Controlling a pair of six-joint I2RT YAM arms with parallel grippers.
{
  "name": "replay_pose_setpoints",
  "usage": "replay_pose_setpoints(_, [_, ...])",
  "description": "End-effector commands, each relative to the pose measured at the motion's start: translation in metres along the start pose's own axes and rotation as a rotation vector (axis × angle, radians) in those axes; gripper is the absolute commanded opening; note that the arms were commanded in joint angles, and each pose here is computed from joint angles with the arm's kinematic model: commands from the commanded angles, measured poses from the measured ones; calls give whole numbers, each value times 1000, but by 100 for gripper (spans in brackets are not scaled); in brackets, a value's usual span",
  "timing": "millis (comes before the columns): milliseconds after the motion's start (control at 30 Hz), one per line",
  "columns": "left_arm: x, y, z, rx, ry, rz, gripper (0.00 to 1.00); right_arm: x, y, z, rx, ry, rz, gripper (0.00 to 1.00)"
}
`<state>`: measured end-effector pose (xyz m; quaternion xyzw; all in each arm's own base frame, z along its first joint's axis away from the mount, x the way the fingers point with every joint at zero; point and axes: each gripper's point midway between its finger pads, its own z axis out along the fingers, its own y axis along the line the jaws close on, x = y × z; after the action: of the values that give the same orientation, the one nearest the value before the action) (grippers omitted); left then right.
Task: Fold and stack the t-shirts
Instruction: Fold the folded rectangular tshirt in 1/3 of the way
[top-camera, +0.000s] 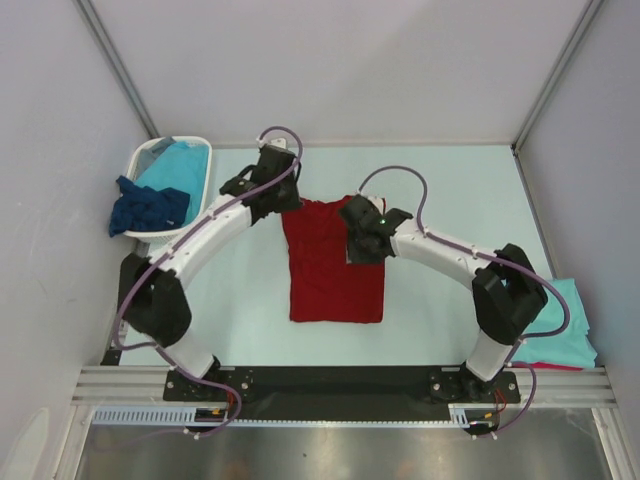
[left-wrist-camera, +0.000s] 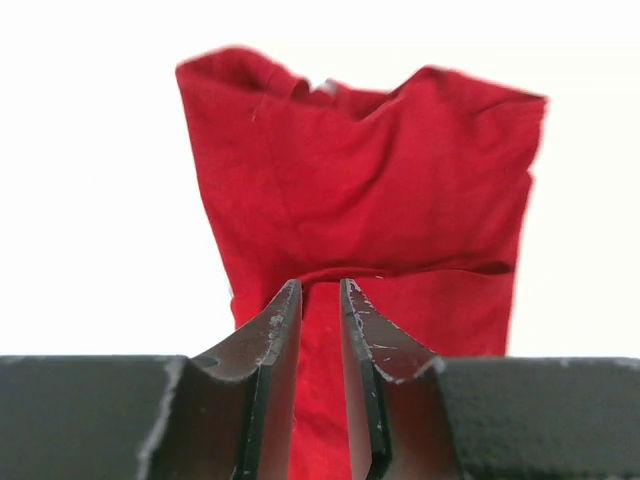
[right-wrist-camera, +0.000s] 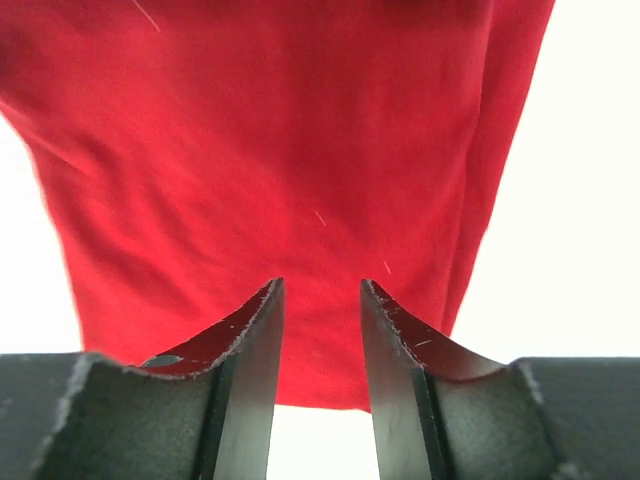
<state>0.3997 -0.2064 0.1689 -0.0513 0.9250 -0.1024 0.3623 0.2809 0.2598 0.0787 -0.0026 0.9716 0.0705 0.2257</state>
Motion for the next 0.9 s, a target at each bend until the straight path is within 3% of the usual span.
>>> replay_pose_setpoints(0, [11,2,-10,38,0,5,26,-58,-7,-13,11,-107,20,41])
replay_pose_setpoints(300, [71,20,14,14,122,3,24,-77,-1,49,42,-47,6,34])
replay_pose_setpoints(867, [91,20,33,6,186,26,20,-55,-15,79,84,26,11,30])
